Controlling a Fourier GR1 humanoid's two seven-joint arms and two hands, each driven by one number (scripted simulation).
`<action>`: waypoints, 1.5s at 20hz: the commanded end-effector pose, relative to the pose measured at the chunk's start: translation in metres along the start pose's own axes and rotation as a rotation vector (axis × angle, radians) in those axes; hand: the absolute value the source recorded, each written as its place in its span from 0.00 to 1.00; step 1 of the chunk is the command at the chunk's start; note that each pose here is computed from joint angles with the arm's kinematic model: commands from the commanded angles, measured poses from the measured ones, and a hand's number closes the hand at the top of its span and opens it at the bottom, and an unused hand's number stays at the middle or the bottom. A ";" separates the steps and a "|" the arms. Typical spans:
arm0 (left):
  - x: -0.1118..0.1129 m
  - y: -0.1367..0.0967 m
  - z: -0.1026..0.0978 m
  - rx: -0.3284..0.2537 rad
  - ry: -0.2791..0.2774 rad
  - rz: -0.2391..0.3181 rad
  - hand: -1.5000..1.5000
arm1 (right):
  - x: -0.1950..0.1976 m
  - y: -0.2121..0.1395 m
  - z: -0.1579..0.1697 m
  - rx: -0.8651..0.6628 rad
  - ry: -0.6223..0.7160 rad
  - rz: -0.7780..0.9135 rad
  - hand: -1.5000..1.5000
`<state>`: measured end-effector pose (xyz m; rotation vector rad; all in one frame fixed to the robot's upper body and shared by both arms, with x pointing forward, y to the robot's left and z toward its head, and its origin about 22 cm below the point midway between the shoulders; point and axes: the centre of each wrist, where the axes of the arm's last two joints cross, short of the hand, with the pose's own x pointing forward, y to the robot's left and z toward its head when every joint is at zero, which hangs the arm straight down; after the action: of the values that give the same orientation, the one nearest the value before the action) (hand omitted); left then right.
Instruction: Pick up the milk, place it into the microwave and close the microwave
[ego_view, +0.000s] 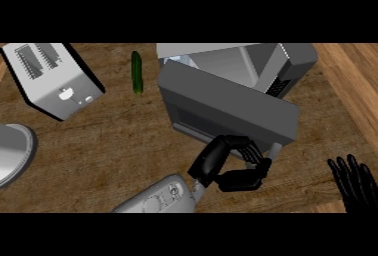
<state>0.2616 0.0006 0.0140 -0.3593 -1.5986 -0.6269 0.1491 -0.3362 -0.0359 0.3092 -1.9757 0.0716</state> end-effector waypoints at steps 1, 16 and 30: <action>0.011 0.016 -0.020 0.126 -0.062 0.003 1.00 | 0.011 -0.003 -0.008 0.084 -0.032 -0.047 0.00; 0.033 0.060 -0.065 0.340 -0.116 0.106 1.00 | 0.037 0.012 -0.024 0.174 -0.038 -0.129 0.00; 0.030 0.074 -0.075 0.392 -0.150 0.132 1.00 | 0.057 0.013 -0.034 0.226 -0.055 -0.170 0.00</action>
<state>0.3445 0.0118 0.0487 -0.2266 -1.7654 -0.1812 0.1540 -0.3278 0.0285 0.5848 -1.9878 0.1693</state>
